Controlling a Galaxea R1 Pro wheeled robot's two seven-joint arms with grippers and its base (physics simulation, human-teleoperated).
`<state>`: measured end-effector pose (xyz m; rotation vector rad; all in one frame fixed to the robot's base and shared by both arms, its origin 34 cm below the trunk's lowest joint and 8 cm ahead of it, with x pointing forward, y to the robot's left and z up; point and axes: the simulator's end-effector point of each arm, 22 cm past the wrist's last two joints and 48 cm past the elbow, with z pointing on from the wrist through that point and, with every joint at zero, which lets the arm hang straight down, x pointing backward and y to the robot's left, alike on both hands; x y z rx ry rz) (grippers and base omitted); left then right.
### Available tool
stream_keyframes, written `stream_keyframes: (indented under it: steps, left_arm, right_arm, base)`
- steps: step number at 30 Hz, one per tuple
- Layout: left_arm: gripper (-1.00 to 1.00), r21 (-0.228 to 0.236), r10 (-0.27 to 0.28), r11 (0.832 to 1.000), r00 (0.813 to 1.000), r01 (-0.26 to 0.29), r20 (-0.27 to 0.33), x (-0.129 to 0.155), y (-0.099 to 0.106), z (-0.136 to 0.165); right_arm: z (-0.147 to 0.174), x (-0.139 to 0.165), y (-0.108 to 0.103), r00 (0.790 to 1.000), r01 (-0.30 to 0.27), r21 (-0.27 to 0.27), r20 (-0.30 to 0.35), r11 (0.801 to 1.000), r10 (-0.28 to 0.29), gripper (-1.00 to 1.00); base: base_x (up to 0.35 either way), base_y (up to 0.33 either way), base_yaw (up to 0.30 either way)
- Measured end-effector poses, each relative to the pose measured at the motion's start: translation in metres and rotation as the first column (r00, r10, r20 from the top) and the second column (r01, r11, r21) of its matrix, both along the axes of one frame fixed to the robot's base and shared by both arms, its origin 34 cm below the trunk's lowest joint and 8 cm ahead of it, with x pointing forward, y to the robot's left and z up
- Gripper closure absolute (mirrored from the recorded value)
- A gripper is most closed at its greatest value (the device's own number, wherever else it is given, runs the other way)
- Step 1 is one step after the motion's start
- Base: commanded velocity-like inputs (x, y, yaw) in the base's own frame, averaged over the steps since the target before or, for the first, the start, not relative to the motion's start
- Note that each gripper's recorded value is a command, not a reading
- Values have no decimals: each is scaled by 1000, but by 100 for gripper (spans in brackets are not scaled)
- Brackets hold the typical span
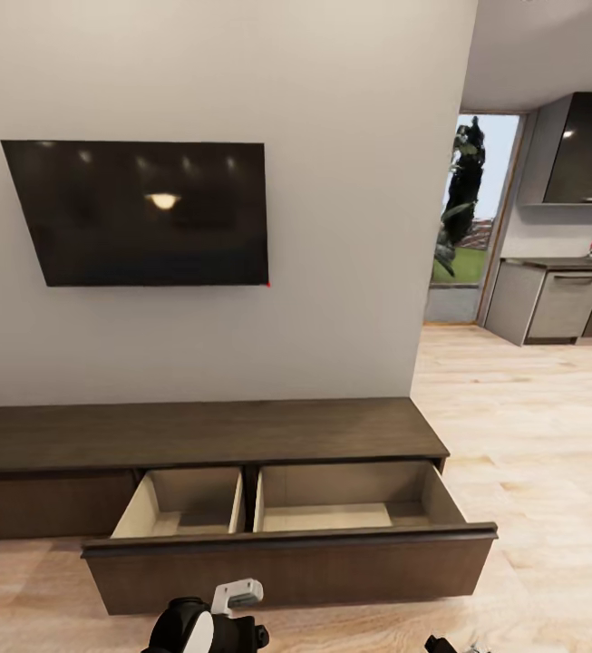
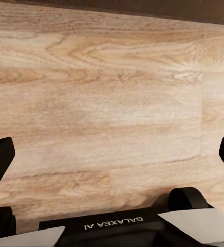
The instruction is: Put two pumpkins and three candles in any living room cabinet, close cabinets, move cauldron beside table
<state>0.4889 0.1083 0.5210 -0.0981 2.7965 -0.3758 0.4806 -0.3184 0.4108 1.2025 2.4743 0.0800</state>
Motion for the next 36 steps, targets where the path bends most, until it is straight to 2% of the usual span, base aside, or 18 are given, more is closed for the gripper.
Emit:
stream_keyframes:
  steps: [2,4,8,11,13,16,19,27,36]
  left_arm:
    - [-100,0,0,1000,1000,0,-1,0,0,4]
    - [-100,1,0,1000,1000,0,-1,1,0,8]
    - [-100,0,1,1000,1000,-1,-3,1,0,9]
    - [-100,0,0,1000,1000,0,-2,1,0,9]
    - [-100,-1,3,1000,1000,-3,6,2,0,9]
    - [-100,-2,22,1000,999,-22,45,11,1,12]
    - [-100,0,27,1000,998,-27,50,12,2,10]
    - [-100,0,30,1000,998,-30,50,12,2,8]
    - [-100,1,28,1000,998,-28,52,12,1,9]
  right_arm:
    - [-1,-10,13,997,-50,55,-61,997,53,-100]
    - [1,-16,21,991,-81,84,-99,993,89,-100]
    - [1,-27,18,982,-92,76,-158,993,103,-100]
    - [2,-28,17,980,-96,70,-165,993,107,-100]
    - [2,-28,16,977,-121,56,-169,991,129,-100]
    - [2,-27,16,962,-210,7,-180,978,208,-100]
    - [2,-26,20,954,-241,-6,-183,970,236,-100]
    - [5,-20,26,951,-261,-12,-173,965,255,-100]
    - [6,-19,27,951,-263,-13,-171,965,257,-100]
  base:
    - [0,0,0]
    - [0,0,0]
    - [0,0,0]
    - [0,0,0]
    - [-3,0,0]
    - [-111,-43,0]
    - [-240,-123,0]
    - [-258,-128,108]
    - [-42,-9,276]
